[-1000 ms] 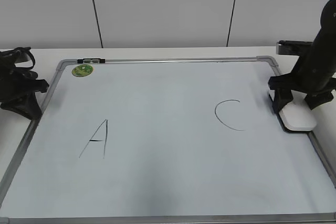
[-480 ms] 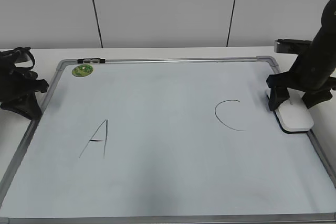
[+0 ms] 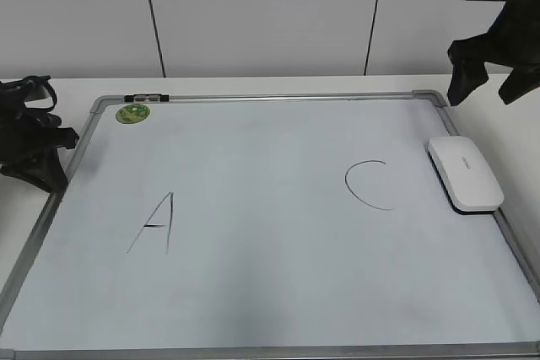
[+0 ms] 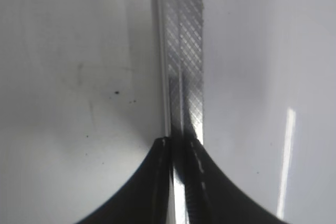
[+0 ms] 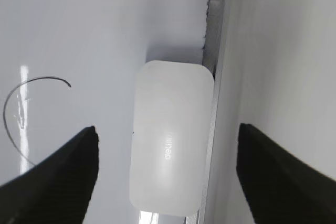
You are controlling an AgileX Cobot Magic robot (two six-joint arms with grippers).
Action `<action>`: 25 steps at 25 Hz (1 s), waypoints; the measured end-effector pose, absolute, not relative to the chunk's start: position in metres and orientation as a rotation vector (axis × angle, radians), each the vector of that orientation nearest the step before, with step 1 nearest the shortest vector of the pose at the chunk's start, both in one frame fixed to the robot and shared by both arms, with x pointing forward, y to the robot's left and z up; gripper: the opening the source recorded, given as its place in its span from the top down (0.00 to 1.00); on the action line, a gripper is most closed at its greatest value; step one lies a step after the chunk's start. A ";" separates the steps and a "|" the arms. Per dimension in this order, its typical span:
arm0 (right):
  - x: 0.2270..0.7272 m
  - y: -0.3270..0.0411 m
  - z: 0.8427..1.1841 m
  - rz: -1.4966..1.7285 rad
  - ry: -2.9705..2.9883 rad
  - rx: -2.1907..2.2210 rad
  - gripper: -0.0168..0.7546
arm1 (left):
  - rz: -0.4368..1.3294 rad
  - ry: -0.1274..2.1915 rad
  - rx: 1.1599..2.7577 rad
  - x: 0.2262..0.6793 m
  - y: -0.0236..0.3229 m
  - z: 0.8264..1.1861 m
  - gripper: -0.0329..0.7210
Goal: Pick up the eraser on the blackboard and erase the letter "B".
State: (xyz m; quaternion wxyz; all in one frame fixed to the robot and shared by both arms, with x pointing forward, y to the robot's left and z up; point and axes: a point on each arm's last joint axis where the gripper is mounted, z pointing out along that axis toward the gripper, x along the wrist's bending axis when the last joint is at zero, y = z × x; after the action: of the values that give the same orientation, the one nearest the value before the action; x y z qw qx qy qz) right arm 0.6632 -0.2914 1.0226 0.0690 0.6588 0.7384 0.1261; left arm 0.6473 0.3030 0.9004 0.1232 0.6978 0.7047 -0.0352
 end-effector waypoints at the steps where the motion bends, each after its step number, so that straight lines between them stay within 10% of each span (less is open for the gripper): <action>1: 0.662 -0.292 1.029 0.389 2.216 1.974 0.19 | -0.103 2.053 2.039 0.649 0.303 0.902 0.87; 11: 0.648 -0.291 1.049 0.365 2.242 1.981 0.21 | -0.116 1.968 2.091 0.679 0.302 0.951 0.48; 25: 0.593 -0.289 1.140 0.548 2.143 1.870 0.21 | 0.286 1.827 1.982 0.630 0.305 1.127 0.44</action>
State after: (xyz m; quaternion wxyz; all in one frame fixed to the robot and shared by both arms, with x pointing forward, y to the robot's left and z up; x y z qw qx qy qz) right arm 0.5929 -0.2889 1.1396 0.1222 0.6409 0.7342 0.1879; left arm 0.6301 0.3053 1.1270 0.2136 0.7143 0.6585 0.1031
